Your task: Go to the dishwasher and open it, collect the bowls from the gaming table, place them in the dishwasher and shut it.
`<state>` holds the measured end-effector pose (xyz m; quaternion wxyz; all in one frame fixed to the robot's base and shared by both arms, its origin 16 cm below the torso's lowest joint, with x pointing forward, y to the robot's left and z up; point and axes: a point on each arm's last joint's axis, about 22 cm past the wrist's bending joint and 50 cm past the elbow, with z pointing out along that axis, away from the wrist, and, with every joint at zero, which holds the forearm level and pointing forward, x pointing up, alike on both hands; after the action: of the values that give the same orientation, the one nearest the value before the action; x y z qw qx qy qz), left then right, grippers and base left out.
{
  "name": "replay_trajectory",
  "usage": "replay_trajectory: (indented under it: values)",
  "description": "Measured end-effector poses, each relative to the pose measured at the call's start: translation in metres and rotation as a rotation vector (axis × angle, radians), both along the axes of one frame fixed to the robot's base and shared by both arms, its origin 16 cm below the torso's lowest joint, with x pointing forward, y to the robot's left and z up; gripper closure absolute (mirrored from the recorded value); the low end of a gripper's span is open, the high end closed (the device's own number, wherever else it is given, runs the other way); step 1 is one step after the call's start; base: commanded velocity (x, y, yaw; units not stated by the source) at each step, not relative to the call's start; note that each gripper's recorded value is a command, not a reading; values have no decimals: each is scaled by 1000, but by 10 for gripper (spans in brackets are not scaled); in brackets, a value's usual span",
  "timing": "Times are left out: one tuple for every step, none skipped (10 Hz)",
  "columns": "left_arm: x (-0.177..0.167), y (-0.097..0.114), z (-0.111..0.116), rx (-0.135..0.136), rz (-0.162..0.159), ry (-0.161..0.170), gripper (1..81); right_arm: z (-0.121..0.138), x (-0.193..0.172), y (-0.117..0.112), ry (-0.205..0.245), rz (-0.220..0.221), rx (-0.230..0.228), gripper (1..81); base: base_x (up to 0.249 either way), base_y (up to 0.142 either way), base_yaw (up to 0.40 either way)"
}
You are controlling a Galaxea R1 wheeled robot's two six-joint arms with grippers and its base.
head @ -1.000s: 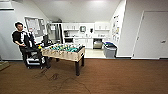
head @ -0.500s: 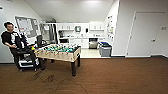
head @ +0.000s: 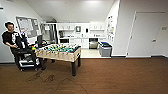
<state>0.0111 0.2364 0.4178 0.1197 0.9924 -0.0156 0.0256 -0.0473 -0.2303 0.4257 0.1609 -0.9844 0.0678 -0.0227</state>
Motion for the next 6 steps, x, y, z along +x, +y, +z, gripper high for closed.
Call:
replay_trajectory:
  values:
    - [1,0,0,-1,0,-1,811,0,1,0,-1,0,0,811,0,0,0]
    - [1,0,0,-1,0,-1,811,0,1,0,-1,0,0,811,0,0,0]
    - [0,0,0,0,0,-2,811,0,1,0,-2,0,0,811,86,0,0]
    - [-10,-1,0,-1,-1,9,811,0,-8,0,7,1,0,811,126,0,0]
    - [-18,0,-1,1,-1,20,811,0,-17,1,18,3,1,811,142,0,0]
    - [-6,0,0,0,-1,9,811,0,-6,2,7,2,2,811,150,0,0]
